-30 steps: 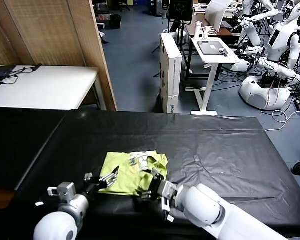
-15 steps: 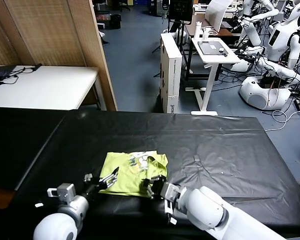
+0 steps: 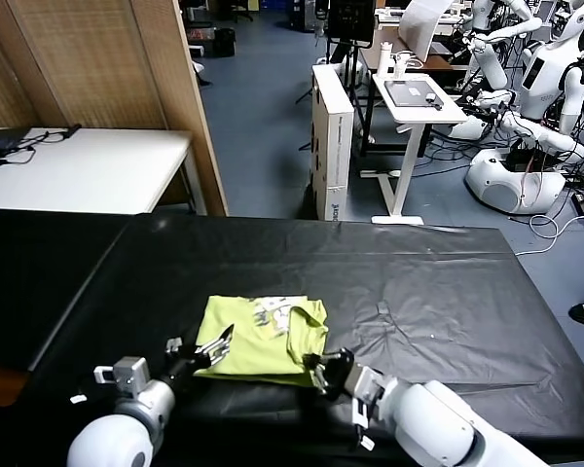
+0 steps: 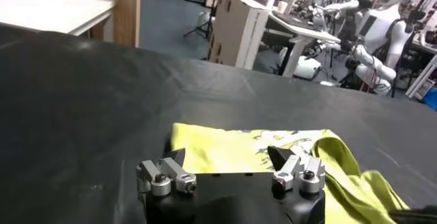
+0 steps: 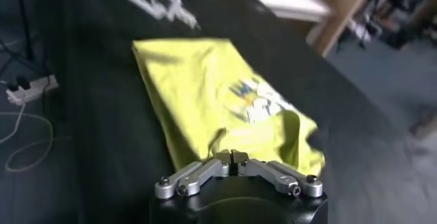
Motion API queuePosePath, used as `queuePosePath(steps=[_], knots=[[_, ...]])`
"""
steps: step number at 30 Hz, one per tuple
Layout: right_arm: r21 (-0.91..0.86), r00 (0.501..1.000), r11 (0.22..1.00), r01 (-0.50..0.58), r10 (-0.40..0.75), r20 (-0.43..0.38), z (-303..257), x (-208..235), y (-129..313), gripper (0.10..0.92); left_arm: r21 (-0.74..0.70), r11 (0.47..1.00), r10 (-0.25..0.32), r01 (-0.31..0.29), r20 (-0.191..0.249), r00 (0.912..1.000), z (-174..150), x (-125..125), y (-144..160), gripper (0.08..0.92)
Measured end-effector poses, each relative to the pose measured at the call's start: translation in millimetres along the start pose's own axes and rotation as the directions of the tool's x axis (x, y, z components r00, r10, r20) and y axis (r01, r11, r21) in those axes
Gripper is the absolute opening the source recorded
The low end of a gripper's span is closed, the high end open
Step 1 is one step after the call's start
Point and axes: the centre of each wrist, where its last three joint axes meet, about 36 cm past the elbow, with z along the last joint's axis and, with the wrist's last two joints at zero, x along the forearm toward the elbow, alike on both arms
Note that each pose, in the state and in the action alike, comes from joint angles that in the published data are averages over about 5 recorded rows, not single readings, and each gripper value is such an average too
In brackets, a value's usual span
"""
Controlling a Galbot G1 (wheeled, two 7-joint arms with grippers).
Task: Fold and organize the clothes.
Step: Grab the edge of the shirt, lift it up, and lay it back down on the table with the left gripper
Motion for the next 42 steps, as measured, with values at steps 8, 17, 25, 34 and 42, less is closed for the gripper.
queuePosePath(steps=[8, 17, 25, 34, 42], knots=[[-0.079, 0.991, 0.992, -0.101, 0.107, 0.074, 0.5, -4.1, -15.9, 0.905, -0.006, 1.0, 0.003, -0.003, 0.006, 1.0, 0.5, 0.0, -0.9, 0.907], [-0.074, 0.963, 0.962, -0.263, 0.267, 0.042, -3.5, -42.4, -23.5, 0.907, -0.023, 1.0, 0.0, 0.0, 0.005, 1.0, 7.2, -1.5, -5.0, 0.907], [-0.07, 0.963, 0.962, -0.264, 0.267, 0.025, -18.1, -83.2, -8.9, 0.907, -0.022, 1.0, -0.012, 0.012, -0.001, 0.9999, 13.9, 1.0, -5.8, 0.907], [-0.014, 0.958, 0.959, -0.282, 0.281, -0.052, -18.4, -118.3, 9.2, 0.907, -0.014, 1.0, -0.025, 0.025, 0.007, 0.9997, 14.6, 2.3, -4.4, 0.907], [-0.002, 0.951, 0.955, -0.296, 0.295, -0.096, -11.8, -112.4, 5.8, 0.907, -0.013, 1.0, -0.027, 0.027, 0.012, 0.9996, 13.6, 1.1, -3.6, 0.907]])
